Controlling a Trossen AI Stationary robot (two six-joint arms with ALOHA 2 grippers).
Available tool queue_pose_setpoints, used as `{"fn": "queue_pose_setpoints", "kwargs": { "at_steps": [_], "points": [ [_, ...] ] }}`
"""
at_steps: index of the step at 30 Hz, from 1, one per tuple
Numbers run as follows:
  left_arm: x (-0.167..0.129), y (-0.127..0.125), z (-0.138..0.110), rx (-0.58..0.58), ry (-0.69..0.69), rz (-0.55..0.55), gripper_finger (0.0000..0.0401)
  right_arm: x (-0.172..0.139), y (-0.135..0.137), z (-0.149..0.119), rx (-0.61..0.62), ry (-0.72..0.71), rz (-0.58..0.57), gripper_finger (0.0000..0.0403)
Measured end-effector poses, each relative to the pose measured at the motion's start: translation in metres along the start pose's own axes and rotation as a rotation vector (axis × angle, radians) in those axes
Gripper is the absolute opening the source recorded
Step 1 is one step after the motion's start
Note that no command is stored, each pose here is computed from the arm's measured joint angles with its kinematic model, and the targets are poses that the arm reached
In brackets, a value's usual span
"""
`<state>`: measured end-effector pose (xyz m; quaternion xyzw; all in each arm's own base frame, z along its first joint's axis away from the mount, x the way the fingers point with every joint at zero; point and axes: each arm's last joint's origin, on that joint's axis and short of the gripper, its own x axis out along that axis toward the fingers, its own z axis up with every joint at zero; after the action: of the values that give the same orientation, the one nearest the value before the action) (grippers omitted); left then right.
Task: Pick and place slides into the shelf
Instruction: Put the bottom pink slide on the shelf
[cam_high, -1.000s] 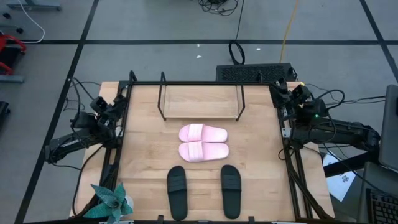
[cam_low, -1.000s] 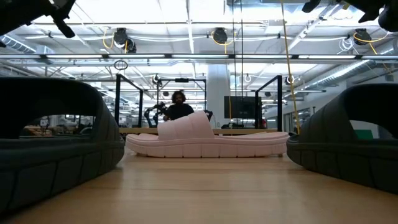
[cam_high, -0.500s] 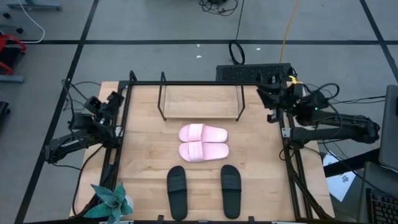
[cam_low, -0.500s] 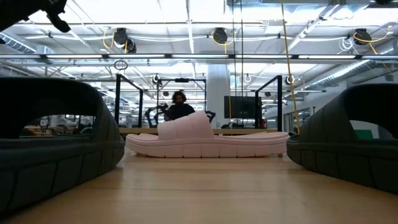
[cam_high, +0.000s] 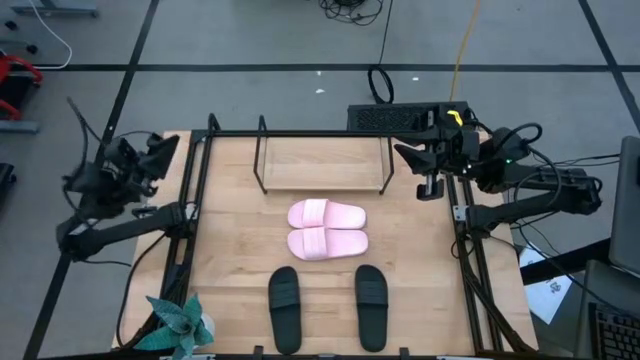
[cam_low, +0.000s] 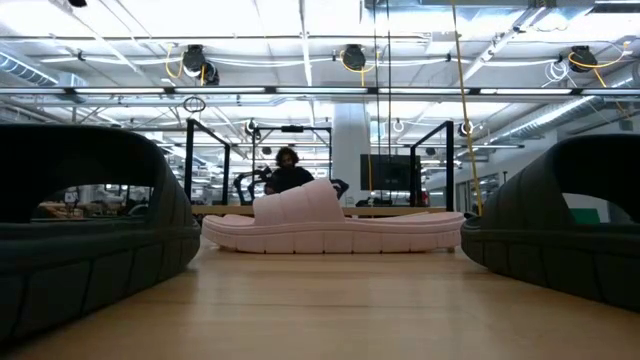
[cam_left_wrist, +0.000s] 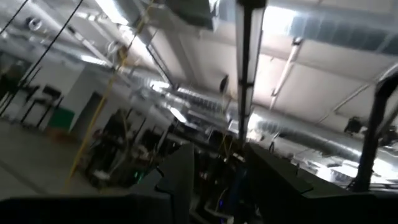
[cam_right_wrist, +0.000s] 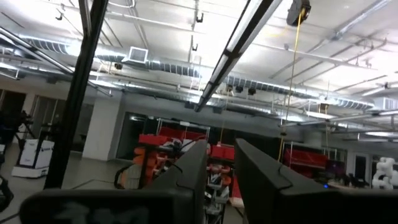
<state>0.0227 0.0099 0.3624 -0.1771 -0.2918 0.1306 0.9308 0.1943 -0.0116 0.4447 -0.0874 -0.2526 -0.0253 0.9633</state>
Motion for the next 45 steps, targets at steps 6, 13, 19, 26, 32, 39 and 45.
{"fn": "queue_pose_setpoints", "kwargs": {
  "at_steps": [6, 13, 19, 26, 32, 39, 45],
  "points": [
    [0.03, -0.011, 0.014, -0.087, 0.227, 0.046, 0.0147, 0.0, 0.0, -0.001, -0.001, 0.011, -0.002, 0.0075],
    [0.081, -0.009, -0.009, -0.244, 0.489, 0.0, 0.0147, 0.004, 0.001, -0.007, -0.001, 0.03, -0.001, 0.0075],
    [0.106, -0.006, -0.036, -0.292, 0.633, -0.001, 0.0147, 0.004, 0.0, -0.01, -0.026, 0.052, -0.013, 0.0075],
    [0.116, -0.014, -0.068, -0.354, 0.809, 0.0, 0.0147, 0.004, -0.002, -0.014, -0.105, 0.115, -0.119, 0.0075],
    [0.12, -0.03, -0.108, -0.447, 1.031, 0.032, 0.0147, 0.003, -0.004, -0.016, -0.138, 0.152, -0.174, 0.0075],
    [0.114, -0.061, -0.146, -0.68, 1.252, 0.093, 0.0147, 0.003, -0.004, -0.016, -0.185, 0.161, -0.183, 0.0075],
    [0.105, -0.082, -0.17, -0.767, 1.32, 0.234, 0.0147, 0.003, -0.004, -0.016, -0.2, 0.162, -0.182, 0.0075]
  ]
}}
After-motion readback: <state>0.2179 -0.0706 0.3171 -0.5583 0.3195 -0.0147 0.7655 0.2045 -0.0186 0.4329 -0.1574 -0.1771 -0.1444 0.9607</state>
